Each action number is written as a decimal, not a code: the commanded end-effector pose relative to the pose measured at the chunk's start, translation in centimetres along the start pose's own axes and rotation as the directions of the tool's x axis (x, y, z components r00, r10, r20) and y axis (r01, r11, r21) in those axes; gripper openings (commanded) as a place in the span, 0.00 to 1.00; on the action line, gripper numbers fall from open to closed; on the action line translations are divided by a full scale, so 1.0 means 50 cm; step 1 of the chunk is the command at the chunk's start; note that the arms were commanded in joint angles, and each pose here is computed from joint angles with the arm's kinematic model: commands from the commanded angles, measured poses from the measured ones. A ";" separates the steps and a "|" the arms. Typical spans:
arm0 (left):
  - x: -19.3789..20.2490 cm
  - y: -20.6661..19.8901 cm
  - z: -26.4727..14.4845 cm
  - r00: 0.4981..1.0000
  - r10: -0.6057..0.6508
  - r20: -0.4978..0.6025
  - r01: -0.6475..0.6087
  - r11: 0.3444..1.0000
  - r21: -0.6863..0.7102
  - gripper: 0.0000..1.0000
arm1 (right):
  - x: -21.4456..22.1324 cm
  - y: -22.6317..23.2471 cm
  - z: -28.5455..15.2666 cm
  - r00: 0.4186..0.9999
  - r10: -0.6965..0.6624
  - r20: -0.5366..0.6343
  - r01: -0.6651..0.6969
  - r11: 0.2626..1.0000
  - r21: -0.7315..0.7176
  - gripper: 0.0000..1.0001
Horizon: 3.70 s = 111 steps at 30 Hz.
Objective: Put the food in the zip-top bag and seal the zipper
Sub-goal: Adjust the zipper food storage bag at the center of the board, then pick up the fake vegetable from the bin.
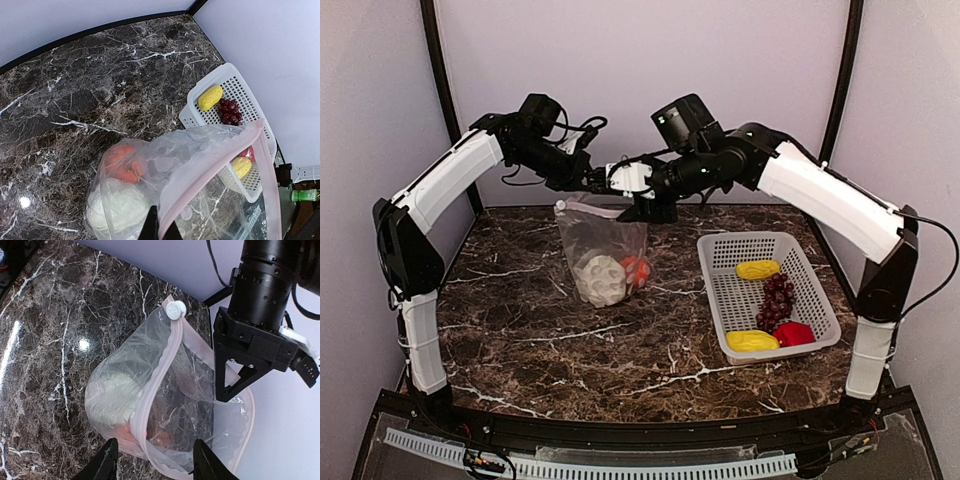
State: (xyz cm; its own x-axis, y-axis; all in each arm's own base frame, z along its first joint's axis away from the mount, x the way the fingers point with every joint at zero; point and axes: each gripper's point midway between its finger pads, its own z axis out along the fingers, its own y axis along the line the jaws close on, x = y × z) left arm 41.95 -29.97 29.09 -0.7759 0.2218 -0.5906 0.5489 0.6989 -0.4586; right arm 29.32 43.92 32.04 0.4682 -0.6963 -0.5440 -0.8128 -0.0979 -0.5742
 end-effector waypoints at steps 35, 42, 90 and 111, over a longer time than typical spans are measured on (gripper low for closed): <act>-0.023 -0.017 -0.041 0.996 0.049 0.072 -0.048 0.999 -0.015 0.01 | 0.543 0.231 -0.225 0.643 0.678 -0.357 -0.743 0.665 -0.076 0.29; -0.020 -0.014 -0.036 0.996 0.051 0.067 -0.050 0.999 -0.017 0.01 | 0.546 0.306 -0.246 0.627 0.664 -0.407 -0.753 0.651 -0.099 0.38; 0.010 -0.008 -0.009 0.999 0.045 0.016 -0.045 0.999 0.016 0.01 | 0.684 0.546 -0.271 0.595 0.342 -0.727 -0.704 0.658 -0.267 0.59; -0.008 -0.009 -0.003 0.999 0.020 0.051 -0.021 0.999 0.025 0.01 | 0.470 0.322 -0.316 0.741 0.537 -0.404 -0.657 0.705 -0.268 0.35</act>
State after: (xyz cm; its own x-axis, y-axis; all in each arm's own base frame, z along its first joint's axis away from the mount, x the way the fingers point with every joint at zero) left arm 42.60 -30.34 28.02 -0.7587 0.2206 -0.6129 0.5655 0.6901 -0.4516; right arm 21.64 11.70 15.16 -0.2429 -0.9192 -0.3100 -0.9700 0.2267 0.0880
